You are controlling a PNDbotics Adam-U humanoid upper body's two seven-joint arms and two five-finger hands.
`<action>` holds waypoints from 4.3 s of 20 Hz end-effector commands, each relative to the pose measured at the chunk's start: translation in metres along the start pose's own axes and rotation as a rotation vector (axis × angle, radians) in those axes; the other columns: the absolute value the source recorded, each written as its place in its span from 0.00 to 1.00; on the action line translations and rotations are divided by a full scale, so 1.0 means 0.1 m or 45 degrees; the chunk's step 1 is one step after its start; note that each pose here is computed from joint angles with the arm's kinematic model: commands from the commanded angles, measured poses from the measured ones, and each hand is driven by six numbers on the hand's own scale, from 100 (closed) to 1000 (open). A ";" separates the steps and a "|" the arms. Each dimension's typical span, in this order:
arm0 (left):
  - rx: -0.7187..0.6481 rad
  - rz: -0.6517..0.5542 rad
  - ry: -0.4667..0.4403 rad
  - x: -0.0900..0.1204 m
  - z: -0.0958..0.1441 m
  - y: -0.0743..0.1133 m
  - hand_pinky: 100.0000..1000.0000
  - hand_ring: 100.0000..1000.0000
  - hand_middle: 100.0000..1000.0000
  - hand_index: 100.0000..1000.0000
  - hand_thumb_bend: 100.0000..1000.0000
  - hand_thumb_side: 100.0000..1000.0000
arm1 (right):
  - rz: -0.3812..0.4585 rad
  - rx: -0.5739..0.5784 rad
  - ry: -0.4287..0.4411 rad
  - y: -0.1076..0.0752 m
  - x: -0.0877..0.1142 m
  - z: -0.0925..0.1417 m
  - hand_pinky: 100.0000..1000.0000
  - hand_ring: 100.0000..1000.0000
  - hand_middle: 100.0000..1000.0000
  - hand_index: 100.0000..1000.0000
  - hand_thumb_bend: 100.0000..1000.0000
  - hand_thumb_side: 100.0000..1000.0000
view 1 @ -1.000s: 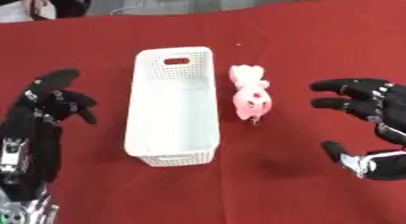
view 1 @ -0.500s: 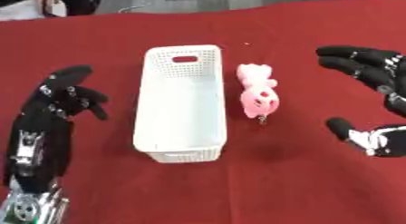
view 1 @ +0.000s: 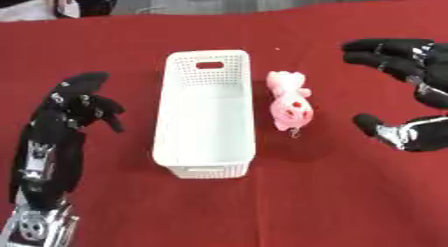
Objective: Pick up objects on the table and place them in the box.
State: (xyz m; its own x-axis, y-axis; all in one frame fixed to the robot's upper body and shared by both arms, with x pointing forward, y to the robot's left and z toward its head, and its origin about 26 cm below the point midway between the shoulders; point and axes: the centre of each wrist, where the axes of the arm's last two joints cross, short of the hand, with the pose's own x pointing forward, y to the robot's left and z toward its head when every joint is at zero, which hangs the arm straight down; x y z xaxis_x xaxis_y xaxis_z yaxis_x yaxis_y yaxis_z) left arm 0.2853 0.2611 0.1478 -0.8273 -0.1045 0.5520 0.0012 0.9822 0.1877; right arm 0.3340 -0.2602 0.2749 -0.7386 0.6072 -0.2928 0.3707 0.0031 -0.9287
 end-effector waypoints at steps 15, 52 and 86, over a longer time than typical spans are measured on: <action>-0.064 0.005 -0.021 0.05 -0.04 -0.02 0.29 0.51 0.72 0.74 0.01 0.93 | 0.085 0.012 -0.048 0.16 -0.07 -0.49 0.71 0.79 0.82 0.85 0.24 0.88; -0.133 0.017 -0.031 0.06 -0.06 -0.04 0.30 0.51 0.73 0.71 0.00 0.93 | 0.474 0.132 -0.268 0.38 0.01 -0.79 0.56 0.66 0.73 0.73 0.18 0.76; -0.195 0.077 -0.077 0.07 -0.15 -0.14 0.30 0.51 0.73 0.71 0.00 0.93 | 0.390 0.212 -0.119 0.97 -0.43 -0.89 0.28 0.42 0.49 0.52 0.12 0.62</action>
State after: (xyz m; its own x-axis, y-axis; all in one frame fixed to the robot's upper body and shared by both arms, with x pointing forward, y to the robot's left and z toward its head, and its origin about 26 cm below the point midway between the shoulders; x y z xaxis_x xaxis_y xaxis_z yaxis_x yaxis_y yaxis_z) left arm 0.2896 0.2450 0.1544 -0.8403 -0.0409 0.5406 0.1306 0.9525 0.2751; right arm 0.4494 -0.2080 0.2225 -0.6574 0.4794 -0.5813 0.5041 -0.2935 -0.8122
